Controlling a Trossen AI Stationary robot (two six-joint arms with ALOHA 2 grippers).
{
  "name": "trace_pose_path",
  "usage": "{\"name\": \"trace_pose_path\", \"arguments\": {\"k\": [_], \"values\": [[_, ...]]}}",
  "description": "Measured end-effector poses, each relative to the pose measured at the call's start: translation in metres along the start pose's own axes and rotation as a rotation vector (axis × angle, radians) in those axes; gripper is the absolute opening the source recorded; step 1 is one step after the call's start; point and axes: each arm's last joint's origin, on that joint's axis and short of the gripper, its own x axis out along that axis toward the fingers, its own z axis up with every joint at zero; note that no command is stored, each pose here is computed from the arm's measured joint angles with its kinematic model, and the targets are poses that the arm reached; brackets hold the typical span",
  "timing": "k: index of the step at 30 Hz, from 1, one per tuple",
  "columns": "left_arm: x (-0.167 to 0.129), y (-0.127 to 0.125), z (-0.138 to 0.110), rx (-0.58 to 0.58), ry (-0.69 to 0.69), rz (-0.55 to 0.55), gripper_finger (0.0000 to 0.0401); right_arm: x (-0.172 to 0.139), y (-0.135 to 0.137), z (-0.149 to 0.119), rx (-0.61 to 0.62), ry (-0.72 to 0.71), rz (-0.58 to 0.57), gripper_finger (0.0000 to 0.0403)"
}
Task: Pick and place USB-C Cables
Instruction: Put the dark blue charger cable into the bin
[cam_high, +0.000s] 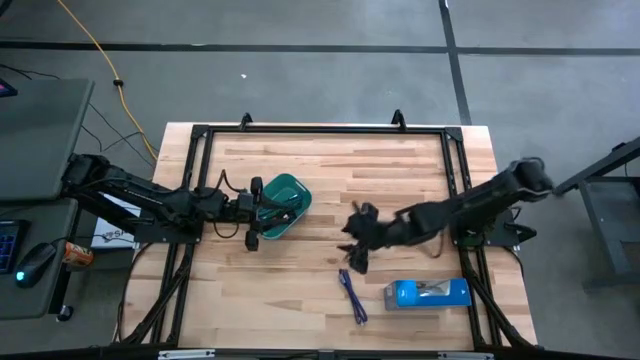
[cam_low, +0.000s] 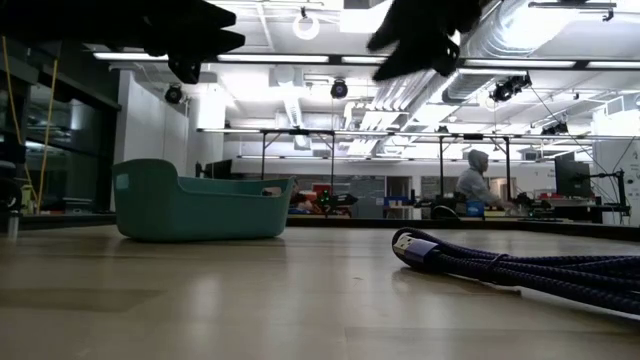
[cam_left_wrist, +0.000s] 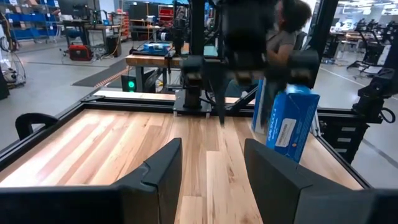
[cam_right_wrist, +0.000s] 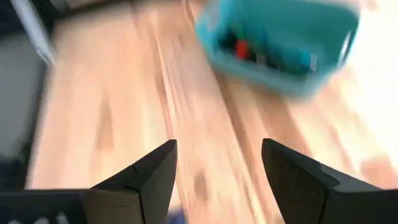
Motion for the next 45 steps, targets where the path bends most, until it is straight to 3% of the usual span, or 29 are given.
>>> {"name": "trace_pose_path", "arguments": {"k": [8,14,22,45], "values": [[0.000,0.000,0.000,-0.005,0.001,0.000,0.0154,0.036,0.041,-0.018,0.062,0.342,-0.144,0.0227],[0.000,0.000,0.000,-0.026,0.001,0.000,0.0154,0.048,0.071,-0.049,0.129,0.444,-0.181,0.0227],[0.000,0.000,0.000,-0.027,0.000,0.000,0.0154,0.056,0.092,-0.081,0.166,0.471,-0.230,0.0227],[0.000,0.000,0.000,-0.026,0.004,0.000,0.0154,0.067,0.098,-0.087,0.293,0.437,-0.225,0.0227]]}}
